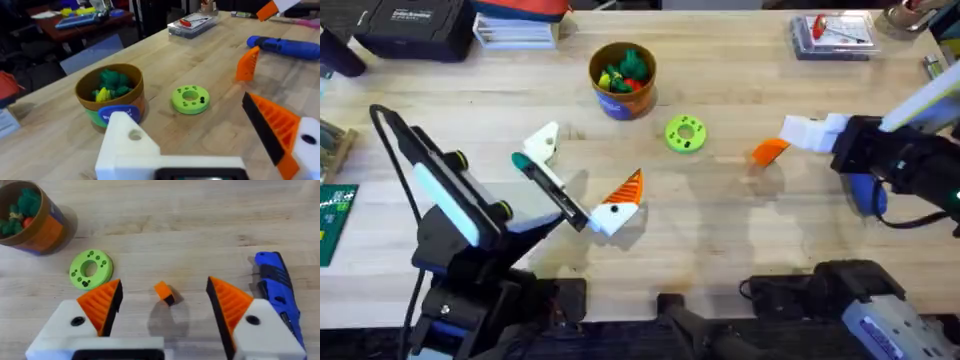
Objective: Pick up the gripper from the table and insert it into the empty holder that is missing its gripper. Then pick up a screw, insert it into the mounting hole, and use the screwdriver to tighten it. Finally, clean up the table by picking up the vegetable and placing it into the bucket.
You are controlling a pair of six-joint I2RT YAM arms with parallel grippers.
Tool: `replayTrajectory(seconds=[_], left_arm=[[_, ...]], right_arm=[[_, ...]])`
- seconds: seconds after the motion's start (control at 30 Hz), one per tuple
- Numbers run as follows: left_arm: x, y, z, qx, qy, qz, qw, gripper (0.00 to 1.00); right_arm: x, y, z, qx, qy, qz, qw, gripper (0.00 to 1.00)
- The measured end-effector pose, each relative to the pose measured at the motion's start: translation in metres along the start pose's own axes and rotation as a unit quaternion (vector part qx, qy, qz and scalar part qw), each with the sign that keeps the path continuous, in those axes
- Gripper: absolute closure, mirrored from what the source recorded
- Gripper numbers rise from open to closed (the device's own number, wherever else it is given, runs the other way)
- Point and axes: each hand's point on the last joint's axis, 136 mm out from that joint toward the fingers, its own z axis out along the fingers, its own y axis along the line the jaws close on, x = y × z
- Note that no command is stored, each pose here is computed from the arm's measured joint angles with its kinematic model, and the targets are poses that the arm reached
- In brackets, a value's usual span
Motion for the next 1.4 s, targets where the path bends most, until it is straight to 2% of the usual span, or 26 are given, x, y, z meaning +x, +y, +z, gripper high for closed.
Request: replayTrajectory(seconds=[0.07,0.1,0.23,1.03,1.17,1.4], left_arm=[[0.000,0.000,0.000,0.000,0.000,-0.020,1.000,0.014],[0.000,0.001,0.000,-0.001,0.000,-0.041,0.999,0.014],[0.000,0.001,0.000,0.000,0.000,-0.055,0.998,0.015],[0.000,0.000,0.000,0.002,0.000,-0.066,0.998,0.015],[-0.001,-0.009,-0.001,0.029,-0.002,-0.068,0.997,0.016],[-0.004,-0.044,-0.006,0.131,-0.004,-0.072,0.989,0.015]], right_arm=[[0.000,0.000,0.000,0.000,0.000,0.000,1.000,0.009],[0.000,0.000,0.000,0.000,0.000,0.000,1.000,0.009],[0.000,0.000,0.000,0.000,0.000,0.000,1.000,0.007],[0.000,0.000,0.000,0.000,0.000,0.000,1.000,0.007],[0.000,0.000,0.000,0.000,0.000,0.000,1.000,0.007],[0.000,0.000,0.000,0.000,0.000,0.000,1.000,0.007]])
